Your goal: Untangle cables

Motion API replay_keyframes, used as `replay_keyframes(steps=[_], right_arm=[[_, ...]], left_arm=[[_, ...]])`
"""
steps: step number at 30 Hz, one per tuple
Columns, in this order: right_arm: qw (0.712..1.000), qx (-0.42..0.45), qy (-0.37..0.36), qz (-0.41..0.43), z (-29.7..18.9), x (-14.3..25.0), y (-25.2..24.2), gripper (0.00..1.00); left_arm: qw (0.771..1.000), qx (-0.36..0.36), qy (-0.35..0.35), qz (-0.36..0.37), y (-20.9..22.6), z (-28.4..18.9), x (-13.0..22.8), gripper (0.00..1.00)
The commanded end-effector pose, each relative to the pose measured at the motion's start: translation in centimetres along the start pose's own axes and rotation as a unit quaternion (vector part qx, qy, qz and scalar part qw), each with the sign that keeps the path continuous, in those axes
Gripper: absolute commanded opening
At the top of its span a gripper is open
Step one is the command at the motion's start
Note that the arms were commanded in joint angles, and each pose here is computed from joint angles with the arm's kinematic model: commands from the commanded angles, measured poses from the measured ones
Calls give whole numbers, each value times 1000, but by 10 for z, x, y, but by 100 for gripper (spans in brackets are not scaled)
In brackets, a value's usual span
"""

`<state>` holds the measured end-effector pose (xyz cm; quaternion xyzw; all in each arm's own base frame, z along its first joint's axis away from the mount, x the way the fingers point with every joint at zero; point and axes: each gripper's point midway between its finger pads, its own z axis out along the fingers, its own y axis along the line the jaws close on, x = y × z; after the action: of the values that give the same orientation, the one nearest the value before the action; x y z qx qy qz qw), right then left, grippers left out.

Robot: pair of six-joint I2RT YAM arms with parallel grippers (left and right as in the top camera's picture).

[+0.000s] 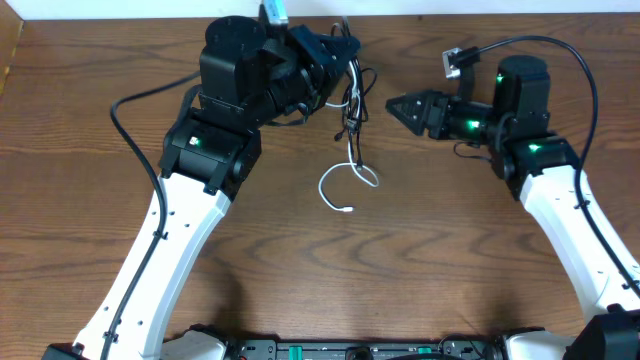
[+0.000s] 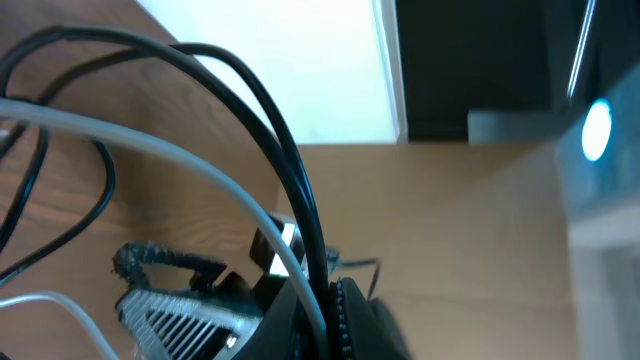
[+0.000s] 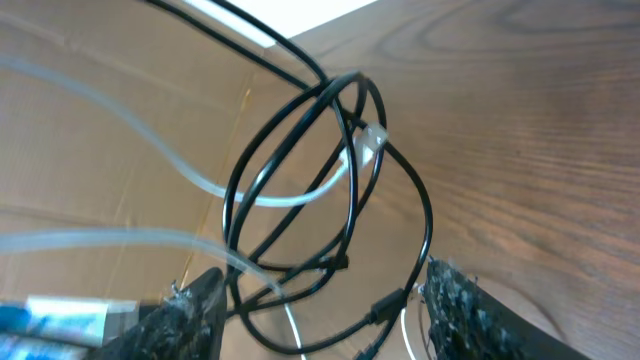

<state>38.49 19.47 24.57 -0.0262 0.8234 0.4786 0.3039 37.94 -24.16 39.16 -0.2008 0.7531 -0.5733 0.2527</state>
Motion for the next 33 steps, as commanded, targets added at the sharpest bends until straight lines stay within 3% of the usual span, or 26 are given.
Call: replay_keyframes(steps=[1,10,17,26,33], right_arm=[[999,36,-17,25,15,0,-3,60],[995,56,36,74,58,34,-25,60],[985,111,64,112,65,55,-60,58],[939,296,111,134,21,94,-133,57],[899,386,142,154,-33,106,-175,56]], left_arm=[[991,38,51,120,-18,-8,20,7],[980,74,111,146,-28,-13,42,7],[967,126,127,179,-51,-19,49,7],[964,133,131,188,-53,-20,50,8],[962,134,130,197,-53,-20,51,7]])
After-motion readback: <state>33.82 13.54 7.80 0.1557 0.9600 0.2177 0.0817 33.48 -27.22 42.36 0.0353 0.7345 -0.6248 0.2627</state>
